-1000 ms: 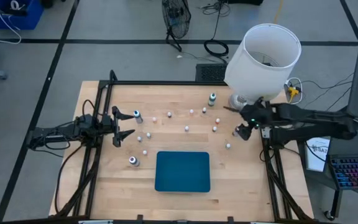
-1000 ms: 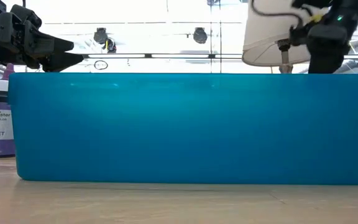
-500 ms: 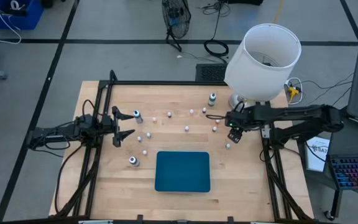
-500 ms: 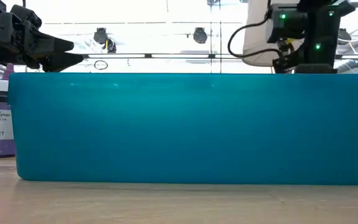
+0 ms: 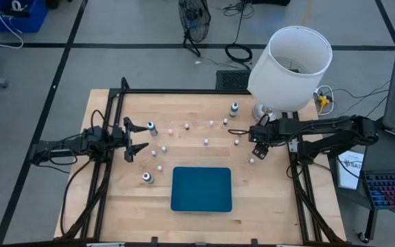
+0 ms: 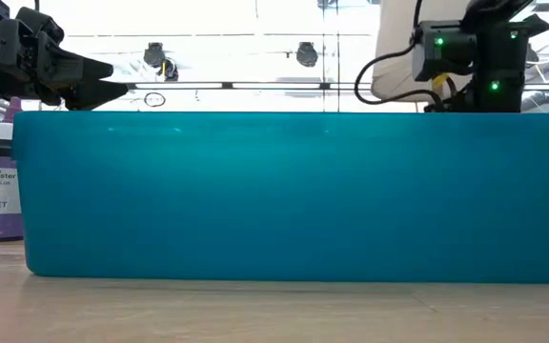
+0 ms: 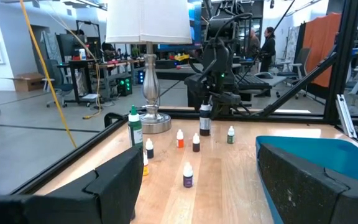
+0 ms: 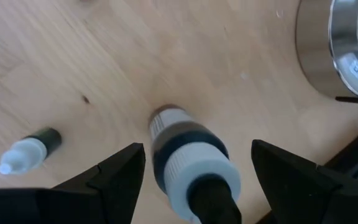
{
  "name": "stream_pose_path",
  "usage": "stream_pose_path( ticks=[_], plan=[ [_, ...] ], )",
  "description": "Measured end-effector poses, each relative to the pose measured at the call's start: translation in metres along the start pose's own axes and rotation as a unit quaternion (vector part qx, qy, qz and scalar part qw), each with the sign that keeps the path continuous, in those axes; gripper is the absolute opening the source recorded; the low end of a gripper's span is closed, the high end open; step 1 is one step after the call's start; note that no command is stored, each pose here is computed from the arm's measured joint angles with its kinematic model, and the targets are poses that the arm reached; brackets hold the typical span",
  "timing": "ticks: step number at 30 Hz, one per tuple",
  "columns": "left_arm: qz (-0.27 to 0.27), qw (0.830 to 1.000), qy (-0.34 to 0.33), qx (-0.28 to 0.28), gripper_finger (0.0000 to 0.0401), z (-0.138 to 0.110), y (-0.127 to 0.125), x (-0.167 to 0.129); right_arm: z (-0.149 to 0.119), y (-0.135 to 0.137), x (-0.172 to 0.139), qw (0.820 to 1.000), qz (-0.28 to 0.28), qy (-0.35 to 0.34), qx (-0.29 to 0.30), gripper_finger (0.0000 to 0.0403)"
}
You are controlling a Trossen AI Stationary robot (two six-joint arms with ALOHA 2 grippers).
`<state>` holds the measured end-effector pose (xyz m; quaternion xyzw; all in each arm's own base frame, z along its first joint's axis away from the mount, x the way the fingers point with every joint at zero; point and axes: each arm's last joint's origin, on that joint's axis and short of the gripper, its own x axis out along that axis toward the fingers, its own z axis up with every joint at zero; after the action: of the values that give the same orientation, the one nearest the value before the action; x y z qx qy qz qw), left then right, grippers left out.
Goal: Pick & Place food coloring
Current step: Put the large black food coloring bottle into the blue container
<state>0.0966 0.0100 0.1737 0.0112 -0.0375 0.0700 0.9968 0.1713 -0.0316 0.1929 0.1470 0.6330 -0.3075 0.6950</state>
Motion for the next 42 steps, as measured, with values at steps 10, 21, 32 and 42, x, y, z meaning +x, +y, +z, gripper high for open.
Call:
stream_pose_path(
  ticks=[10, 21, 32, 42],
  plan=[
    [0.0, 1.0, 0.0, 0.0, 0.031, 0.0, 0.0, 0.0, -0.001, 0.0, 0.0, 1.0, -0.001, 0.005, -0.004, 0.0216],
    [0.0, 1.0, 0.0, 0.0, 0.031, 0.0, 0.0, 0.0, -0.002, 0.006, -0.006, 0.998, 0.017, -0.02, -0.053, 0.0132],
    [0.0, 1.0, 0.0, 0.0, 0.031, 0.0, 0.0, 0.0, -0.005, 0.045, -0.097, 0.97, 0.129, -0.175, -0.113, 0.0132],
    [0.0, 1.0, 0.0, 0.0, 0.031, 0.0, 0.0, 0.0, -0.003, 0.148, -0.136, 0.93, 0.13, -0.212, -0.269, 0.0132]
  ],
)
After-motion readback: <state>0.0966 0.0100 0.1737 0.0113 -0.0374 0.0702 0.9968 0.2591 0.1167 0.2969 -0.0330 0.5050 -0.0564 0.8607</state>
